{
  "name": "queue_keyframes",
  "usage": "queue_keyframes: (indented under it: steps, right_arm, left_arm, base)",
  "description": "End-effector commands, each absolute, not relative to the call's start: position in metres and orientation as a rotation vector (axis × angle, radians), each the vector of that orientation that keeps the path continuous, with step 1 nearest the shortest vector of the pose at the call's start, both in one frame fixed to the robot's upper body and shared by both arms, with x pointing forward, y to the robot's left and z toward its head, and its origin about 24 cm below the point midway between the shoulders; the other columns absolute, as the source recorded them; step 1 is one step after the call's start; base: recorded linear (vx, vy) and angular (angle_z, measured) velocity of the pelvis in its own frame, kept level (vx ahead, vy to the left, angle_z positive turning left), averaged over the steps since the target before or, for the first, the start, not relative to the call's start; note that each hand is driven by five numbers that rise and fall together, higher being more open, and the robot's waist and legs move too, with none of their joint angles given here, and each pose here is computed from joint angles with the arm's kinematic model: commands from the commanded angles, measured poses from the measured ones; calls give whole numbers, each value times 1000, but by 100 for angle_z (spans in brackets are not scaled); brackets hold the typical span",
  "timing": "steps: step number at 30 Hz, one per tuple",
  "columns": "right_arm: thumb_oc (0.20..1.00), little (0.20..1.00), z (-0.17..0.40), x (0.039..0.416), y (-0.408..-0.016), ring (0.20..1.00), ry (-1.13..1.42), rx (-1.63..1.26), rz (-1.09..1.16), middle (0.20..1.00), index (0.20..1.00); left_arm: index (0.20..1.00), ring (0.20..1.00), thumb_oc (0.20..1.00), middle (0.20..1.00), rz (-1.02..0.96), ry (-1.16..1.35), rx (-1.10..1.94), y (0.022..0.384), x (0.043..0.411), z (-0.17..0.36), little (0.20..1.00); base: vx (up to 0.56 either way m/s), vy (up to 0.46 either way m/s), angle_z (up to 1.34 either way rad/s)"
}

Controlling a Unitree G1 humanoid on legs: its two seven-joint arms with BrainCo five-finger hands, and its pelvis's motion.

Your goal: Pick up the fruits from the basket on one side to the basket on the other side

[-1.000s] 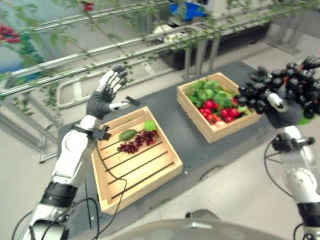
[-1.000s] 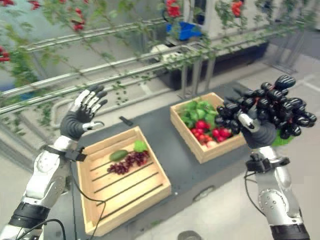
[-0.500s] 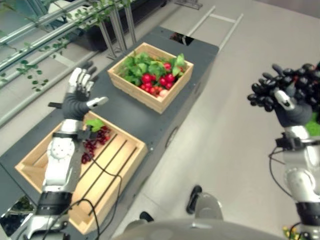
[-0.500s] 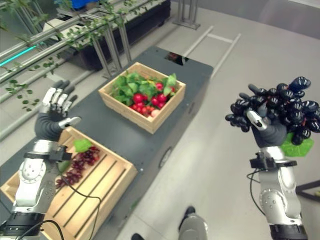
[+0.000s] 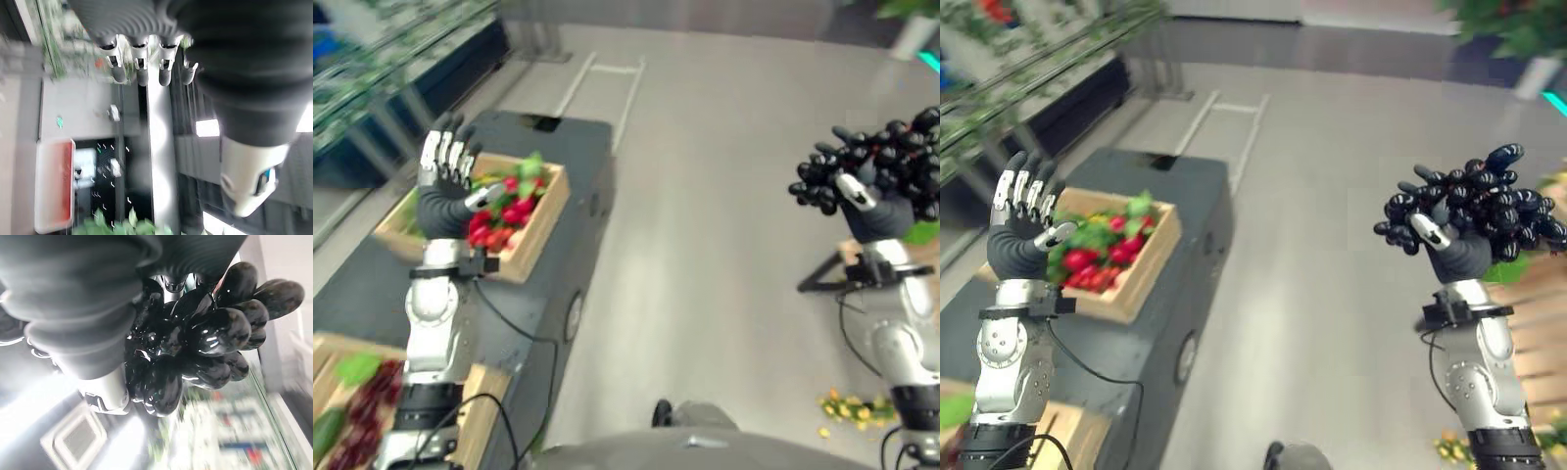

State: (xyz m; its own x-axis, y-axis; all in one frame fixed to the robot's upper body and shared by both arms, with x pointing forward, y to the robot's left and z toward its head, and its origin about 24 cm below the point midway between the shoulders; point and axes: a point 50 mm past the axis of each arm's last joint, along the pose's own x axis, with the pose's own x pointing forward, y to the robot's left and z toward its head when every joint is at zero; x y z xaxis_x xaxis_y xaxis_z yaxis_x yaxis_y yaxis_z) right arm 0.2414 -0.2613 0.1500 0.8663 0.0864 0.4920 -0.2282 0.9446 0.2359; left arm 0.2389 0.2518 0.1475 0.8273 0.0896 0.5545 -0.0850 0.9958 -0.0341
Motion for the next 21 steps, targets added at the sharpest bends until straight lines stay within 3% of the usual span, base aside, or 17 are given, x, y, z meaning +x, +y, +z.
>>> queue_keyframes:
  steps: [1,14,21]
  right_arm:
    - [200,200,188,241,-259,200,-687,215,214,200,200]
    - [200,200,182,245,-258,200,-691,220,164,200,200]
    - [200,200,180,244,-261,200,-675,190,134,200,200]
  left_arm:
    - [1000,1000,1000,1000,164,-719,50,262,233,169,1000]
    - [1000,1000,1000,1000,267,-793,69,275,225,180,1000]
    - [1000,1000,1000,1000,231,-783,80,272,224,181,1000]
  base:
    - [106,-7,-128]
    - [166,75,-136]
    - [91,188,-75]
